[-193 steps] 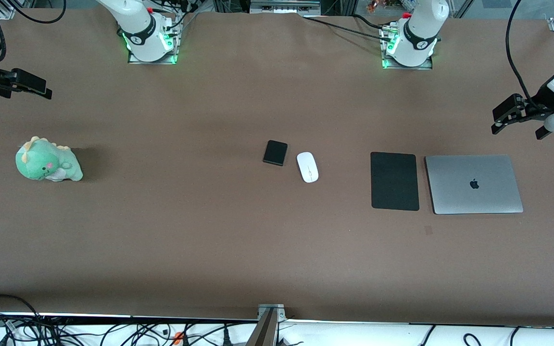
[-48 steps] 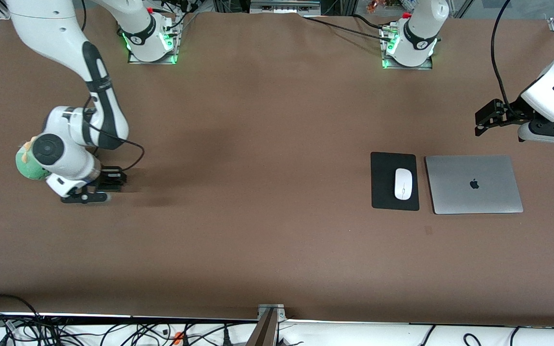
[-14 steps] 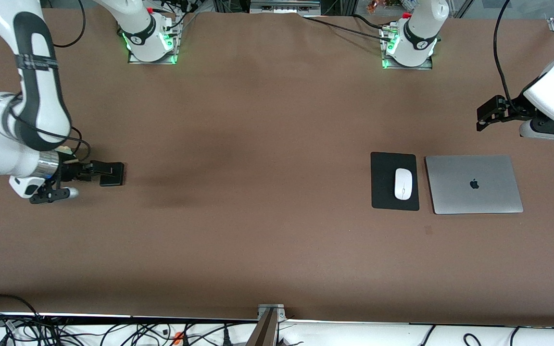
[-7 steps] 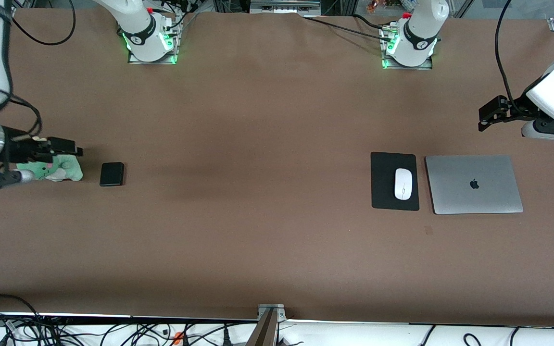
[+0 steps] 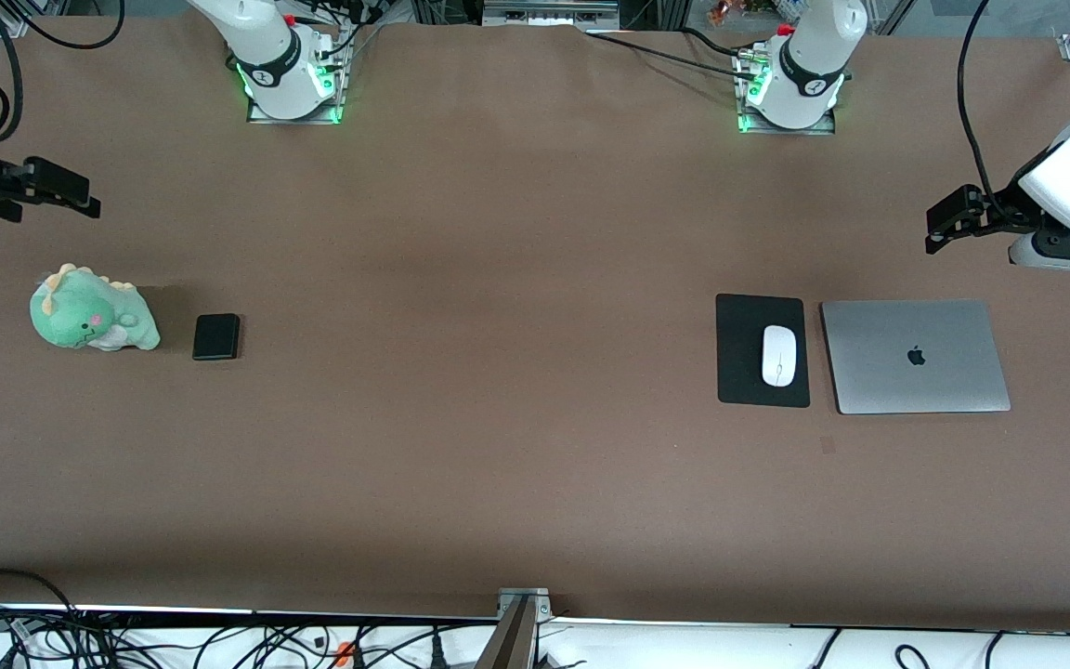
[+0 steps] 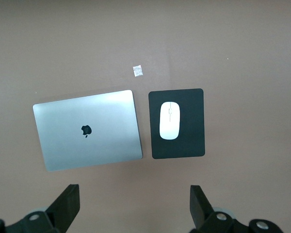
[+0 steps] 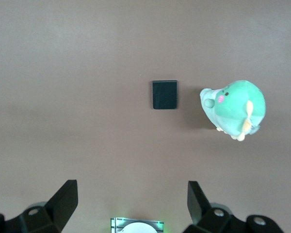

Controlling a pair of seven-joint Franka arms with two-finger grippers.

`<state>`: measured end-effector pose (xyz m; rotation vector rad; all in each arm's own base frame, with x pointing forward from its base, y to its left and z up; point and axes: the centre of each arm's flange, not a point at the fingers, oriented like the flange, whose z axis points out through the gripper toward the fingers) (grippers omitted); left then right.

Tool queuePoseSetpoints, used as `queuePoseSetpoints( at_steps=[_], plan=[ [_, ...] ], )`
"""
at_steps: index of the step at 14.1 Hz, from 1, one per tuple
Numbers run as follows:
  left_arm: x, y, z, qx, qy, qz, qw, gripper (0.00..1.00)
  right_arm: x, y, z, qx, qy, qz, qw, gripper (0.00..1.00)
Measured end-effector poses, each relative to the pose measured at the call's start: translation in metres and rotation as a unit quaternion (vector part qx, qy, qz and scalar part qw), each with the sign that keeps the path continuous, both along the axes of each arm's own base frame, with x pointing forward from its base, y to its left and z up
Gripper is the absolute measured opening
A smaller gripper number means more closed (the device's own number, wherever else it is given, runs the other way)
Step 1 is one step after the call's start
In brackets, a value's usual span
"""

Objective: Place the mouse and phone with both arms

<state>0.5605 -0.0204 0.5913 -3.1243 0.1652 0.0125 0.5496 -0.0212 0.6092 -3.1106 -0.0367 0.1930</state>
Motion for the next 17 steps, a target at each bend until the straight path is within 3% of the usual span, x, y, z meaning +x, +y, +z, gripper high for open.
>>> queuePoseSetpoints(
  at_steps=[4,17],
  plan=[
    [0.0,0.0,-0.001,0.0,0.001,0.0,1.0,1.0,-0.003,-0.007,-0.003,-0.013,0.008,-0.017,1.0,1.0],
    [-0.001,0.001,-0.002,0.0,0.007,0.001,1.0,1.0,-0.014,-0.002,0.001,-0.007,0.03,-0.013,0.999,1.0]
  ],
)
